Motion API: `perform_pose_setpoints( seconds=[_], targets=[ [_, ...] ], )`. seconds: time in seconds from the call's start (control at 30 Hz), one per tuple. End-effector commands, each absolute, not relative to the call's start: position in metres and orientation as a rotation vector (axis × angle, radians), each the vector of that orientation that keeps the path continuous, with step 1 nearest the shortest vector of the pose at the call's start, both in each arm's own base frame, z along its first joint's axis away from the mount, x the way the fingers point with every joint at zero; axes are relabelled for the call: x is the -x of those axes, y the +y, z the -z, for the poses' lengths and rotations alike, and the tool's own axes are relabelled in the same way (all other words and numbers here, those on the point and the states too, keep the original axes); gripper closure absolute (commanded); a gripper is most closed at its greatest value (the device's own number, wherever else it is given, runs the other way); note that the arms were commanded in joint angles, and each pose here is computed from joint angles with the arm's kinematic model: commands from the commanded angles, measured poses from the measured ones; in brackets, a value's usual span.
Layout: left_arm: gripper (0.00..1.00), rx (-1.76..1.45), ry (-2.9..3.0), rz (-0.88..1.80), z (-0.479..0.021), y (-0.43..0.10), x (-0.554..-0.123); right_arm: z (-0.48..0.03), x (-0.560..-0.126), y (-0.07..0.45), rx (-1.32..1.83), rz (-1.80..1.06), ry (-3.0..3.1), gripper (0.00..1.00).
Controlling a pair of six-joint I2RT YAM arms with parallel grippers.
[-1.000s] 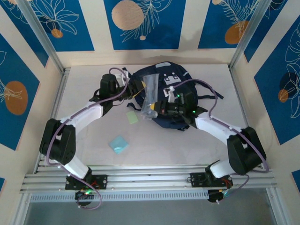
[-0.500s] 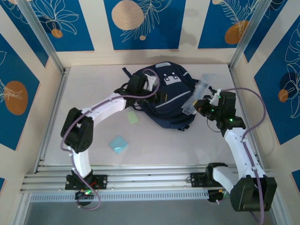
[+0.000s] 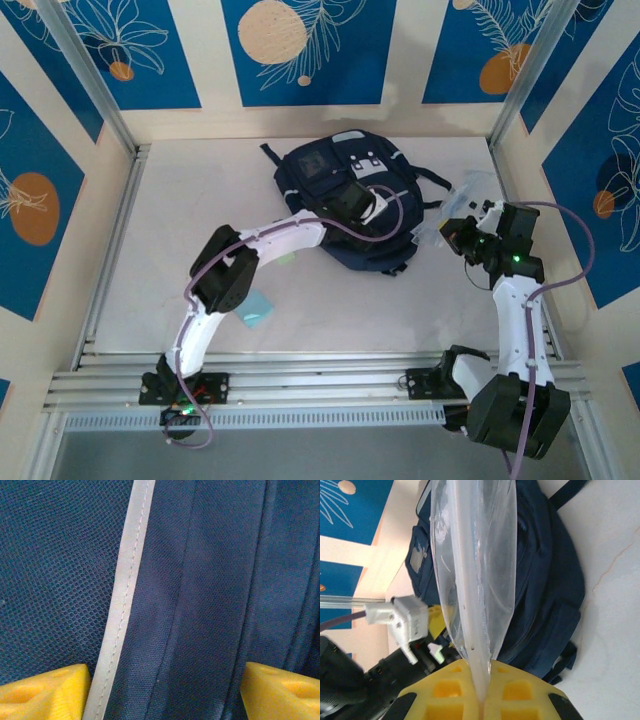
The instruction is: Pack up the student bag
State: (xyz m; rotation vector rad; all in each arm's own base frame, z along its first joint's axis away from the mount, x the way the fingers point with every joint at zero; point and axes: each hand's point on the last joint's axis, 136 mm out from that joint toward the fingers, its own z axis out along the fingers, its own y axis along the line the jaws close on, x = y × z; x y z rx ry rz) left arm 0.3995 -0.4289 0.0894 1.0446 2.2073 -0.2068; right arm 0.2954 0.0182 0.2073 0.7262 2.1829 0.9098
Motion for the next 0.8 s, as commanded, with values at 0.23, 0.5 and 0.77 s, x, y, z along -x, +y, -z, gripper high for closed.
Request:
perform_pose_setpoints(
  seconds=[0.23, 0.5, 0.77],
  targets=[
    [1.0, -1.045, 2.335, 0.336, -0.086, -0.418, -0.397, -0.215, -0.285, 0.01, -0.736, -0.857, 2.154, 1.0],
    [1.0, -0.726, 2.279, 1.052, -0.206, -0.428, -0.402, -0.206, -0.284, 0.003, -0.814, -0.867, 2.109, 1.0],
    [1.0, -0.687, 2.173, 1.307, -0.266, -0.439, -0.396, -0.196, -0.319, 0.054, -0.684, -1.134, 2.091, 1.0]
  ],
)
